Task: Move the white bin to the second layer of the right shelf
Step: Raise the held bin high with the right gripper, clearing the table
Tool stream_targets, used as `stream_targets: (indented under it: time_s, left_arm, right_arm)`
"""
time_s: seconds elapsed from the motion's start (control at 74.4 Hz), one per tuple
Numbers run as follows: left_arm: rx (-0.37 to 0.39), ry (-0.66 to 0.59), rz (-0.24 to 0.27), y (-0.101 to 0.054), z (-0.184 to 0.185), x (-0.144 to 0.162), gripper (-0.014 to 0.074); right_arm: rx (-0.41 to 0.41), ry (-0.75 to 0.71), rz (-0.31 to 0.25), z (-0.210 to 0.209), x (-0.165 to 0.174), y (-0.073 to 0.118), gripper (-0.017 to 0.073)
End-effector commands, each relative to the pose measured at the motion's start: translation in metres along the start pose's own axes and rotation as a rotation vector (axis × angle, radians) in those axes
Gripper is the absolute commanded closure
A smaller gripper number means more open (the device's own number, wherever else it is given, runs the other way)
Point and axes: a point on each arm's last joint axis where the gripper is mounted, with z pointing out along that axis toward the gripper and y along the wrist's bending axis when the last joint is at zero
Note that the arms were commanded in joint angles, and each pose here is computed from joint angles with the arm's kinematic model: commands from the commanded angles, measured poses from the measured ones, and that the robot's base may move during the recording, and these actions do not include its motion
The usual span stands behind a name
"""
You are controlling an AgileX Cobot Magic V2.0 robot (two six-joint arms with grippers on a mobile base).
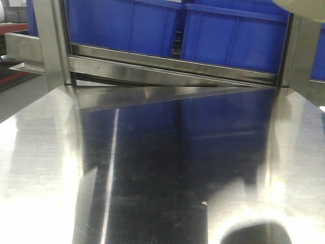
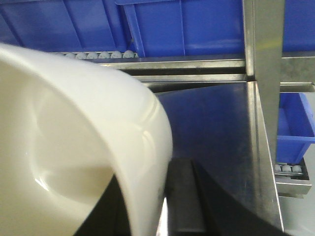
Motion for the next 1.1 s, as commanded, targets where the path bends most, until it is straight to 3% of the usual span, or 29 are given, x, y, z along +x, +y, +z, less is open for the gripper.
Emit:
stream_targets:
  time_s: [0.0,1.089]
  left_arm:
    - [0.001,-0.065,-0.005,-0.0003,0.0010,0.0037,0.0509]
    - [0.001,-0.065,-0.005,-0.0003,0.0010,0.0037,0.0509]
  right_arm:
    - [-0.009,-0.139,0.012,-0.0076,-0.0194,0.0036,0.0504]
    - [-0.009,-0.139,0.012,-0.0076,-0.0194,0.0036,0.0504]
